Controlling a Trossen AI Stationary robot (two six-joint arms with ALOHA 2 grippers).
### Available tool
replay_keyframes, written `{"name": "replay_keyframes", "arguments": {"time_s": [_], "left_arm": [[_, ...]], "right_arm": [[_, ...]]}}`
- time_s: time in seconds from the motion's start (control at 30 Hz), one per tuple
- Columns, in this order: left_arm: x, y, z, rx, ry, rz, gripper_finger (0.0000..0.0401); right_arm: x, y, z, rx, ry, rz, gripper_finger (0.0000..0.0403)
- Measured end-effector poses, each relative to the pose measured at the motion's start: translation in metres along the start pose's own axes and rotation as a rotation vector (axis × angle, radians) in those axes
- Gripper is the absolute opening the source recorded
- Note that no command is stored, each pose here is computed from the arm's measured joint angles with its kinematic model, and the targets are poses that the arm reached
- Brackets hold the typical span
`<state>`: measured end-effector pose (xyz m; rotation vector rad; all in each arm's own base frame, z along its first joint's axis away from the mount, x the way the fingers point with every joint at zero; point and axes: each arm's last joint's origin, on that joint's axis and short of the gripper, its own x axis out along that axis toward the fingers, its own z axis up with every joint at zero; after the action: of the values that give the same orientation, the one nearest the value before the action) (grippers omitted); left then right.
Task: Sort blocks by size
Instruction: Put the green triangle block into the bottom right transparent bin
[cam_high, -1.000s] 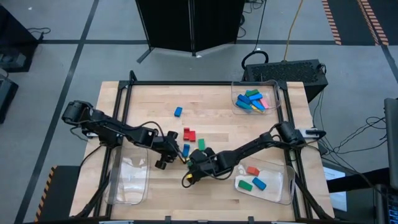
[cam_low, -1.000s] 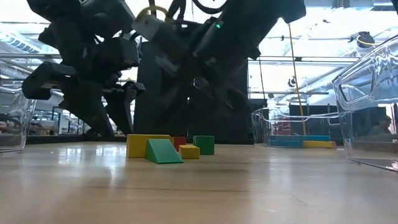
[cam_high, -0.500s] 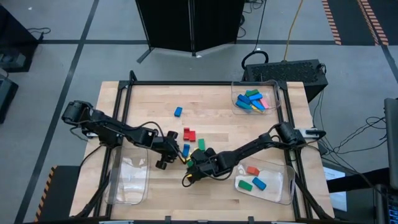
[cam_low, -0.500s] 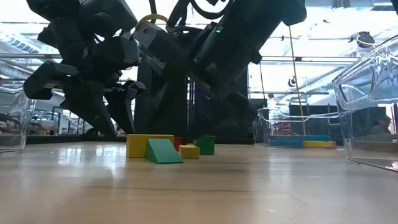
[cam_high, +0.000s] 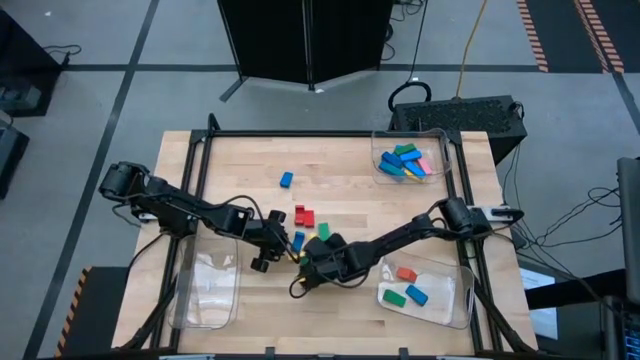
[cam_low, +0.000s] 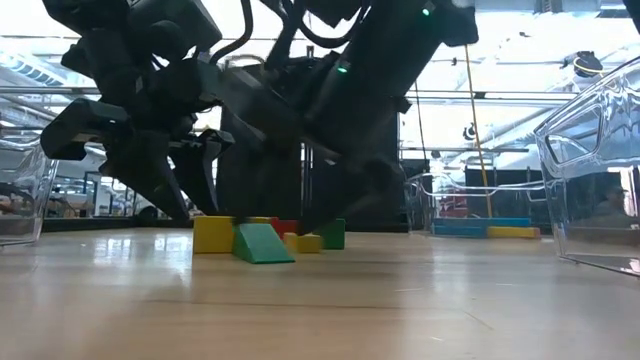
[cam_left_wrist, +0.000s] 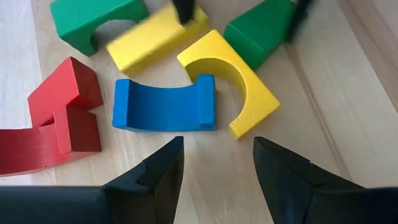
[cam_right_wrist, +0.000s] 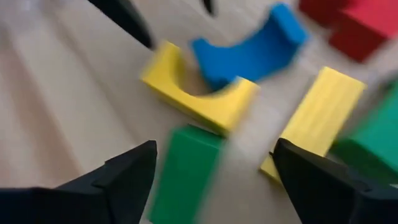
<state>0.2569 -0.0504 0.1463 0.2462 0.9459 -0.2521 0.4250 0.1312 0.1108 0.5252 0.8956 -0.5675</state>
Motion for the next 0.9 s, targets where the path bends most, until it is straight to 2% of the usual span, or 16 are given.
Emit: {"name": "replay_keyframes", "arguments": {"time_s": [0.1,0.47,0.7,0.9], "left_arm": [[0.0,0.0,0.0,0.0,0.0,0.0,0.0194],[0.0,0.001,0.0,-0.024,0.003,0.045,0.0194],[0.0,0.002,0.0,-0.028,0.005,0.056,0.0194],[0.0,0.002,0.001,-0.029,-0.008,0.058,0.0194]], "right_arm": [[-0.007,-0.004,0.001,-0.048,0.037,-0.114,0.031],[-0.041,0.002,0.014,-0.187,0.066,-0.339,0.0302],[-0.046,0.014,0.009,-0.176,0.147,-0.23,0.0302],[-0.053,0.016,-0.004,-0.218,0.166,-0.26,0.0302]]}}
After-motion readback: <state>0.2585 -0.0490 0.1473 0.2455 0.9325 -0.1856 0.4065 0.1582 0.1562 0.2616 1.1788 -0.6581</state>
